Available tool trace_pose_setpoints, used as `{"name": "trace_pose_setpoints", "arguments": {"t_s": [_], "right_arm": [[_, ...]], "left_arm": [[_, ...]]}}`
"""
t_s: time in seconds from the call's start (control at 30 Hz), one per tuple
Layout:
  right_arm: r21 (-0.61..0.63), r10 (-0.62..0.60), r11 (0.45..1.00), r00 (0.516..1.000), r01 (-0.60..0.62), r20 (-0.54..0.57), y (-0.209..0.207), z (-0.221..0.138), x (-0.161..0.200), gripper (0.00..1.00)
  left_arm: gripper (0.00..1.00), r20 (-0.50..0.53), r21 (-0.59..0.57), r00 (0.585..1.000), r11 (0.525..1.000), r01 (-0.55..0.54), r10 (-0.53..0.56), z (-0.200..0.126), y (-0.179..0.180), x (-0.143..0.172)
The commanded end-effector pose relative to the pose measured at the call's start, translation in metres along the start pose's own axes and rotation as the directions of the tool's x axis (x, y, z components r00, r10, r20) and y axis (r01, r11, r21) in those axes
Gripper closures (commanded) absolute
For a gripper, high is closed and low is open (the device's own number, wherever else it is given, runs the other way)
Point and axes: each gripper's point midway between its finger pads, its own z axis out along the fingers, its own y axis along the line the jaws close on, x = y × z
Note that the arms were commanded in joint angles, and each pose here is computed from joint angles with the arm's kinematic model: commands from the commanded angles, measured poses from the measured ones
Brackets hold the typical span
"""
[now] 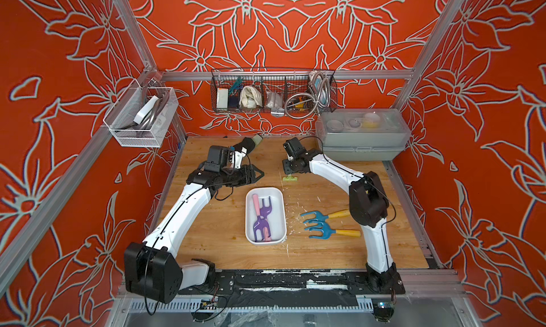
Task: Put the rake into the storage box
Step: Pick up the rake at the center of the board.
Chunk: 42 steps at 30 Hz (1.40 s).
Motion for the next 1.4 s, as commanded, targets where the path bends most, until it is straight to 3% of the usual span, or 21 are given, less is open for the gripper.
{"name": "trace_pose_setpoints", "arguments": {"t_s": [0.0,0.27,0.4,0.57,0.8,1.1,1.2,1.27,1.37], "right_arm": [[0.061,-0.036,0.997,0.998,0.038,-0.044,-0.013,0.020,-0.005,0.47],[0.154,-0.024,0.988,0.999,0.030,-0.037,-0.028,0.064,-0.033,0.46],[0.133,-0.002,0.991,1.000,0.006,-0.026,-0.031,0.077,-0.039,0.46],[0.112,0.017,0.994,0.998,-0.011,-0.053,-0.030,0.095,-0.028,0.48],[0.101,0.047,0.994,0.993,-0.036,-0.111,-0.030,0.111,-0.009,0.55],[0.083,0.071,0.995,0.988,-0.060,-0.140,-0.027,0.109,-0.001,0.75],[0.091,0.073,0.994,0.987,-0.060,-0.146,-0.029,0.101,0.000,0.93],[0.100,0.069,0.993,0.988,-0.056,-0.138,-0.032,0.091,-0.004,0.99],[0.113,0.056,0.993,0.992,-0.043,-0.115,-0.037,0.067,-0.013,1.00]], "left_arm": [[0.32,0.010,0.094,1.000,0.996,0.007,-0.008,0.002,-0.010,-0.004],[0.32,0.036,0.100,0.996,0.992,0.074,-0.078,-0.007,0.004,-0.007],[0.35,0.028,0.118,0.994,0.988,0.103,-0.107,-0.007,0.007,-0.009],[0.40,0.020,0.138,0.984,0.975,0.172,-0.176,-0.006,0.019,-0.015],[0.41,0.033,0.122,0.985,0.978,0.167,-0.172,-0.009,0.021,-0.015],[0.42,0.048,0.126,0.980,0.975,0.184,-0.191,-0.011,0.029,-0.021],[0.42,0.049,0.120,0.980,0.975,0.188,-0.195,-0.010,0.033,-0.021],[0.42,0.051,0.110,0.980,0.977,0.185,-0.191,-0.009,0.035,-0.021],[0.42,0.059,0.095,0.982,0.980,0.172,-0.178,-0.009,0.037,-0.021]]}}
